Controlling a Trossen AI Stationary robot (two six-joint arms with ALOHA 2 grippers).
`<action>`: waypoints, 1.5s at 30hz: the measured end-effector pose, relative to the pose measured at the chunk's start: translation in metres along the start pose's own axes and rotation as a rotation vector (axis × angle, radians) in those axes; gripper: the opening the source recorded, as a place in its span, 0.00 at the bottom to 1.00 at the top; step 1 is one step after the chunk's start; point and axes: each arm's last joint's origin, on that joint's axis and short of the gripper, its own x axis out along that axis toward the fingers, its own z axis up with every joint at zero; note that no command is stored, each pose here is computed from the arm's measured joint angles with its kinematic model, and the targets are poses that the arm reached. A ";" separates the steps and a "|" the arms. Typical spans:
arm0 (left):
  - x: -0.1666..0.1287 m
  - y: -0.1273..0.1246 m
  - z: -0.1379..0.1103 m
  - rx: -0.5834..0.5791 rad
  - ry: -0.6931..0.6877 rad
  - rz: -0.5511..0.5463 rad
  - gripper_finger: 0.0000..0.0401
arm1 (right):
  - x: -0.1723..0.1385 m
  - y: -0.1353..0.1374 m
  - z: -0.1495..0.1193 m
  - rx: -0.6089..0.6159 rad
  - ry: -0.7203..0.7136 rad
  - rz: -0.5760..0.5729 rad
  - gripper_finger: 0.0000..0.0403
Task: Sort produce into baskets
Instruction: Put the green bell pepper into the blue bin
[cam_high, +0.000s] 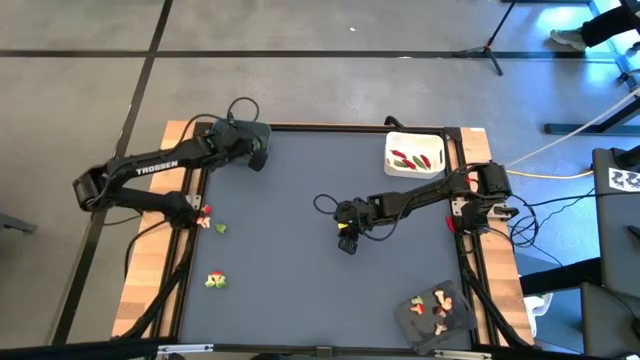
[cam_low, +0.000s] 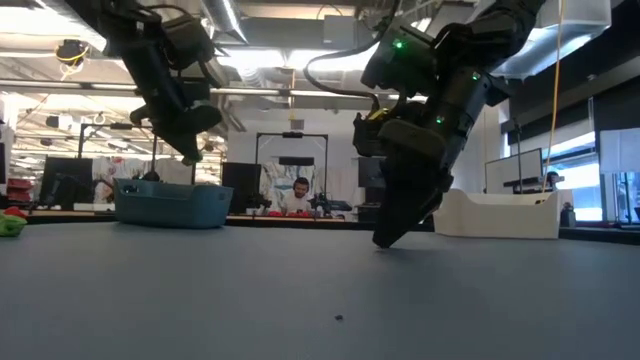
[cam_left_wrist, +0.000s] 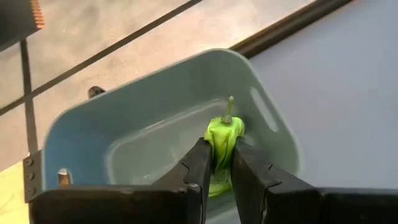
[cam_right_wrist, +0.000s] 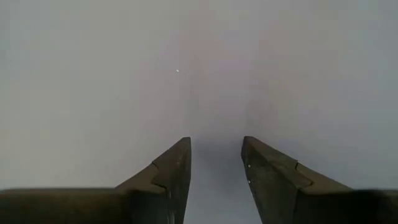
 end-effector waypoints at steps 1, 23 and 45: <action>0.002 0.001 0.001 -0.006 0.002 0.007 0.12 | 0.000 0.000 0.000 0.000 0.000 0.000 0.38; -0.025 -0.020 0.003 0.239 0.086 -0.162 0.45 | 0.001 0.000 0.001 -0.027 -0.019 0.000 0.38; -0.101 -0.073 -0.064 0.509 0.388 -0.486 0.45 | 0.001 0.003 0.006 -0.032 -0.073 0.026 0.38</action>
